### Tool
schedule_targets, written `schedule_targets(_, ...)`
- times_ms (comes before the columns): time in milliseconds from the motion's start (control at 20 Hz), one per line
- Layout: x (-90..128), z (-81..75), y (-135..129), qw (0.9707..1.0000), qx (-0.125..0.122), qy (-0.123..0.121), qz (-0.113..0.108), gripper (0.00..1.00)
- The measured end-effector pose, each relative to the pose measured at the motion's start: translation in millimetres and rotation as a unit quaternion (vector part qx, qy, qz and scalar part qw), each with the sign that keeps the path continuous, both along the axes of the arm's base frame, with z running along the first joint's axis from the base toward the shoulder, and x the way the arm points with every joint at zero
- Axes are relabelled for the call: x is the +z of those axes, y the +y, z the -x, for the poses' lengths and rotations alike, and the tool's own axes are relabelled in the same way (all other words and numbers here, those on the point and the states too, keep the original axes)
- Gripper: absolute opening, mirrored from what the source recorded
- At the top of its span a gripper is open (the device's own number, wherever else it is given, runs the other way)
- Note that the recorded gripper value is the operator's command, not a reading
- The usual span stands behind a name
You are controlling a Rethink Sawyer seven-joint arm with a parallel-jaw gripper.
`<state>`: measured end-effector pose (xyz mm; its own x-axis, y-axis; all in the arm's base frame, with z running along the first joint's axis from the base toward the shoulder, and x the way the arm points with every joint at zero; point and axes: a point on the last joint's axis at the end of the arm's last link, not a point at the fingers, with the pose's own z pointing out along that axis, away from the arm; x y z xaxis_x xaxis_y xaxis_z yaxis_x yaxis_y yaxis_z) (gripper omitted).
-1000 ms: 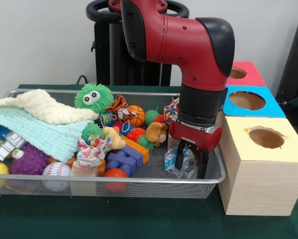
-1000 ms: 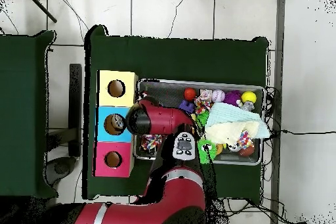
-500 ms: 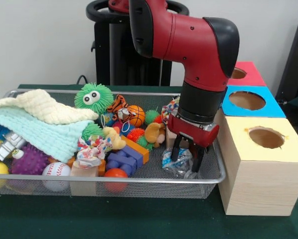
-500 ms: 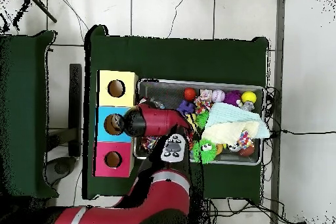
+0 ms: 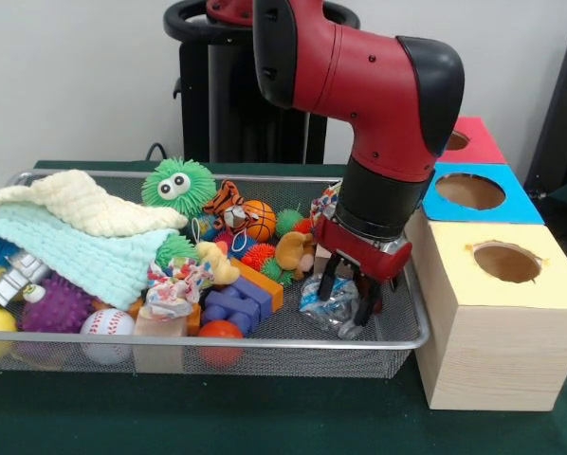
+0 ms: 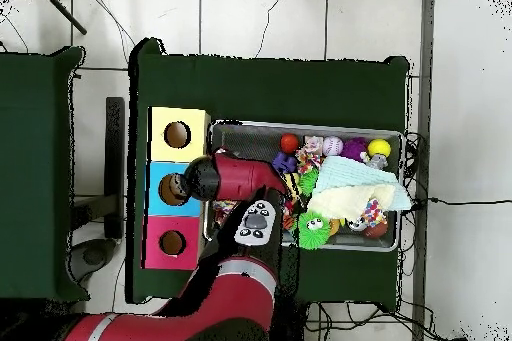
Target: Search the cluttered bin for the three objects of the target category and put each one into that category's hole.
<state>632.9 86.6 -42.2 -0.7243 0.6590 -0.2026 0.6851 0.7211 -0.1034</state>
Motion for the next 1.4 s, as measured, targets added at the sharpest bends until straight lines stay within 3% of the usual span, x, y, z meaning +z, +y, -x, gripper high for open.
schedule_targets(900,-1,-2.9,-41,0.9994,-0.033,0.004,0.002,1.00)
schedule_targets(1400,3,-1.3,-54,0.9981,-0.058,0.007,-0.021,1.00)
